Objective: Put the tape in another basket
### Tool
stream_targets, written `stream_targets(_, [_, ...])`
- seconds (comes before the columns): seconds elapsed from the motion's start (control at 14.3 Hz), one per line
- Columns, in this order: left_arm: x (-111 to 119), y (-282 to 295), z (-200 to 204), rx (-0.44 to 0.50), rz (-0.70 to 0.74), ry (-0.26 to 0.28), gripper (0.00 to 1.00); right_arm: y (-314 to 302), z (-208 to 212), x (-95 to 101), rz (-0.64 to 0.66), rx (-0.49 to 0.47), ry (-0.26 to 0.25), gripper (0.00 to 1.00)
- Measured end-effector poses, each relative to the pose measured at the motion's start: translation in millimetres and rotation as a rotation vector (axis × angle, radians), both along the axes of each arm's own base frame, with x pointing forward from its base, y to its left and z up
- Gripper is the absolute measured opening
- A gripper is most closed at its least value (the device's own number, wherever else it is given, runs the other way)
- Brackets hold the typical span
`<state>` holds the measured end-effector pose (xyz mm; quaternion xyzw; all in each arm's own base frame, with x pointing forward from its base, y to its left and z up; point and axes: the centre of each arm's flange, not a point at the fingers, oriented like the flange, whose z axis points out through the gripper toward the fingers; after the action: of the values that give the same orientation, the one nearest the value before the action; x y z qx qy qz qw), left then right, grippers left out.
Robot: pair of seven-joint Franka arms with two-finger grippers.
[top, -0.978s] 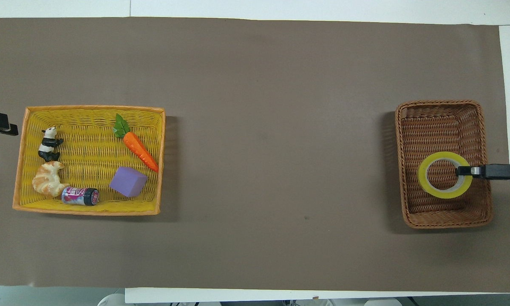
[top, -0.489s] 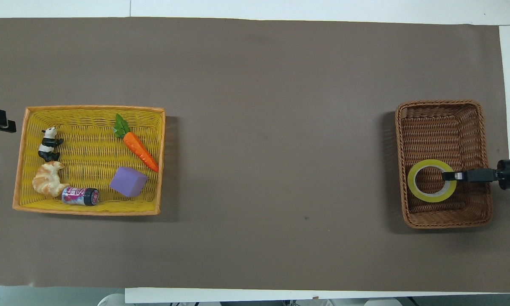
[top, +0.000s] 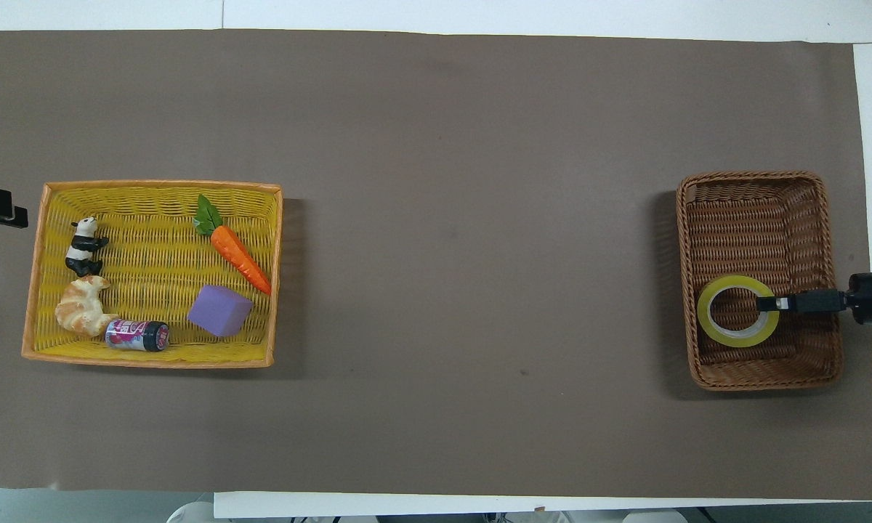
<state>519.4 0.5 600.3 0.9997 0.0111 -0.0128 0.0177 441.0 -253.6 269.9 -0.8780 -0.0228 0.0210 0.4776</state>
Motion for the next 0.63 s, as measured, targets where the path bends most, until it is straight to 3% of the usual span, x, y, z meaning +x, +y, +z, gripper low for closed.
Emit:
stream_targets(0.14, [-1, -14, 2, 0.002, -0.029, 0.009, 1.00, 1, 2, 4.6, 0.030, -0.040, -0.002, 1.00])
stream_targets(0.49, [-6, -45, 8, 0.007, -0.089, 0.023, 1.00, 22, 32, 43.4, 0.164, -0.214, -0.071, 1.00])
stream_targets(0.63, [-6, -44, 10, 0.009, -0.089, 0.023, 1.00, 26, 48, 50.4, 0.211, -0.288, -0.096, 1.00])
